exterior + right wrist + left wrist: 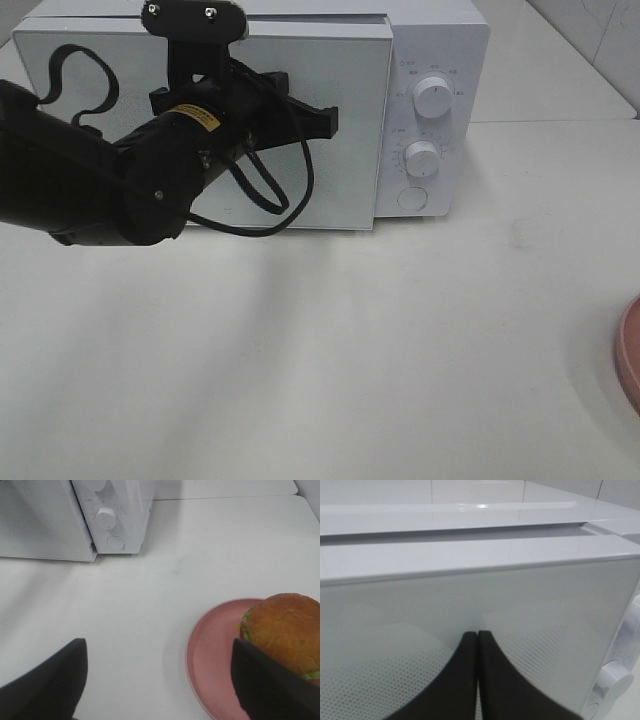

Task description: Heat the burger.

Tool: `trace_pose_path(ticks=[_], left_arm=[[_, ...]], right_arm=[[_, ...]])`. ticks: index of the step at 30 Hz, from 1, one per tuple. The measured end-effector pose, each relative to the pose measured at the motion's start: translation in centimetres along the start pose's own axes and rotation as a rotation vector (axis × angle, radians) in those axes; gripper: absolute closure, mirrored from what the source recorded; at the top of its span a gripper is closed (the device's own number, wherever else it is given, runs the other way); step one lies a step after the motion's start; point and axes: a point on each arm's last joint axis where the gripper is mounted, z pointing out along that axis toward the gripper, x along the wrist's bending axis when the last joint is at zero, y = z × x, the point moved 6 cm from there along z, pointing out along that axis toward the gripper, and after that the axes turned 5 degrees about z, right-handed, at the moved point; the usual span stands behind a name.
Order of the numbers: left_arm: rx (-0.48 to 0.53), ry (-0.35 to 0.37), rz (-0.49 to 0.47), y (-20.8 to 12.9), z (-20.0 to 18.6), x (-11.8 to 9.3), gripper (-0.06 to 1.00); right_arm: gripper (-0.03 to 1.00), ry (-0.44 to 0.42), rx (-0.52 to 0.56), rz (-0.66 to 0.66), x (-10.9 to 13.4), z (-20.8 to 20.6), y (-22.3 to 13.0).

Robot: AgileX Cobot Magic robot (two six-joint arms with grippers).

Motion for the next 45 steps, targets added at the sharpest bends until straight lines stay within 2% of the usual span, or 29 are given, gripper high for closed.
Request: trace_pose_path(ticks=[9,16,23,30,34,35,36,37,38,39,40,41,44,45], left_arm=[[0.04,-0.034,0.022,-0.7,1.5,-1.4,0.94],[0.078,-0.05,0.026,-0.7,3.3,-1.2,0.94],[0.119,-0.072,0.034,-1.2,3.5,-1.4,0.94],[0.159,-0.061,-0.004,-1.0,1.4,-1.0,0.94],[0.2,-0.103,0.008,-0.8,-0.5,-1.8,0.93],[0.273,-0.148,0.01,-1.2,-1.9,-2.3,0.84],[0.361,-0.189,0.011,-1.9,-3.2,-2.6,0.65],[0.361,-0.189,0.011,-1.9,-3.2,-2.6,0.65],[0.411,-0.215,0.01,-2.3,-3.9,-2.8,0.52],[0.411,-0.215,0.01,-2.3,-3.9,-2.8,0.52],[0.503,-0.26,0.008,-2.9,-5.1,-3.2,0.23],[0.587,-0.31,0.023,-3.4,-6.3,-3.6,0.07],[0.627,-0.337,0.04,-3.6,-7.0,-3.8,0.02],[0.703,-0.385,0.078,-4.0,-8.2,-4.0,-0.02]], right_arm=[[0.21,0.0,0.0,0.0,0.0,0.0,0.0],[0.21,0.0,0.0,0.0,0.0,0.0,0.0],[0.21,0.0,0.0,0.0,0.0,0.0,0.0],[0.21,0.0,0.0,0.0,0.0,0.0,0.0],[0.21,0.0,0.0,0.0,0.0,0.0,0.0],[0.21,0.0,0.0,0.0,0.0,0.0,0.0],[0.21,0.0,0.0,0.0,0.0,0.0,0.0],[0.21,0.0,0.0,0.0,0.0,0.0,0.0],[0.21,0.0,0.0,0.0,0.0,0.0,0.0],[0.21,0.0,0.0,0.0,0.0,0.0,0.0],[0.21,0.0,0.0,0.0,0.0,0.0,0.0],[0.21,0.0,0.0,0.0,0.0,0.0,0.0],[0.21,0.0,0.0,0.0,0.0,0.0,0.0],[0.21,0.0,0.0,0.0,0.0,0.0,0.0]])
